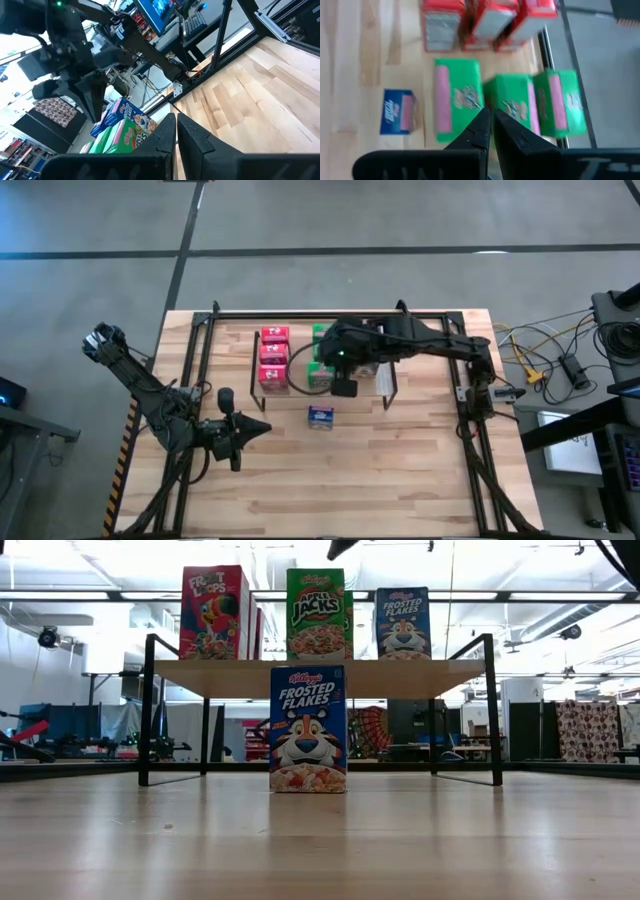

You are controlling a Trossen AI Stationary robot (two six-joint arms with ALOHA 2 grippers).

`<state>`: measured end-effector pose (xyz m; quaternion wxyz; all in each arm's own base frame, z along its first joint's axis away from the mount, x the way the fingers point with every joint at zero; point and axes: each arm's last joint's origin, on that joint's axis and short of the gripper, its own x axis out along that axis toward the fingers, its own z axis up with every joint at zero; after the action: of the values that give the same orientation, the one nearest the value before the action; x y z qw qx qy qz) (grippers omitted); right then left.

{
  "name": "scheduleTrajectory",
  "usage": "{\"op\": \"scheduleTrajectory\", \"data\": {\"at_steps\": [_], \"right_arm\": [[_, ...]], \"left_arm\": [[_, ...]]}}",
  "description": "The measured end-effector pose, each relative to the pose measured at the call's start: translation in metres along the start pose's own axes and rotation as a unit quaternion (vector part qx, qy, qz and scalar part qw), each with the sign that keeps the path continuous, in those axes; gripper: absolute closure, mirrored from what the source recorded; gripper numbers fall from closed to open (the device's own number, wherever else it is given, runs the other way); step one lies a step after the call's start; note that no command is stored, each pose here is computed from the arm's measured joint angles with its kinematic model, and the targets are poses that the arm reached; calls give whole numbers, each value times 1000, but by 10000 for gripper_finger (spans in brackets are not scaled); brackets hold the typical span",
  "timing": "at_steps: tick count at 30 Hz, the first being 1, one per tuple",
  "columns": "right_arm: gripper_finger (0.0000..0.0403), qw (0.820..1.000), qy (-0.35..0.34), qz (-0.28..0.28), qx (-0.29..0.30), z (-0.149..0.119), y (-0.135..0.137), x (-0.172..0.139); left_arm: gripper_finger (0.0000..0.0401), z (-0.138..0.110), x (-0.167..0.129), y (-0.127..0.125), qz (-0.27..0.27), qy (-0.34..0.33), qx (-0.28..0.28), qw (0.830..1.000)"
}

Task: Stack cereal on shelf
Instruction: Adjust the green cereal boxes on the shelf

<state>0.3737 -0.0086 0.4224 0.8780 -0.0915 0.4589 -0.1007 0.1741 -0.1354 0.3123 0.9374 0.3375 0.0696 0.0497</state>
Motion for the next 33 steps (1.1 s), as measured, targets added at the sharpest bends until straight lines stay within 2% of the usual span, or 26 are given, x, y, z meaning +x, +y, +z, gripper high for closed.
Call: {"op": "scheduleTrajectory", "data": {"at_steps": [13,19,33], "right_arm": [[390,999,35,-20,35,-9,-37,8],[390,999,35,1,37,-10,-38,10],[390,998,53,2,28,-14,-33,36]], "left_arm": [[401,0,0,0,0,0,0,1000],[401,0,0,0,0,0,0,1000],[401,0,0,0,0,0,0,1000]]}}
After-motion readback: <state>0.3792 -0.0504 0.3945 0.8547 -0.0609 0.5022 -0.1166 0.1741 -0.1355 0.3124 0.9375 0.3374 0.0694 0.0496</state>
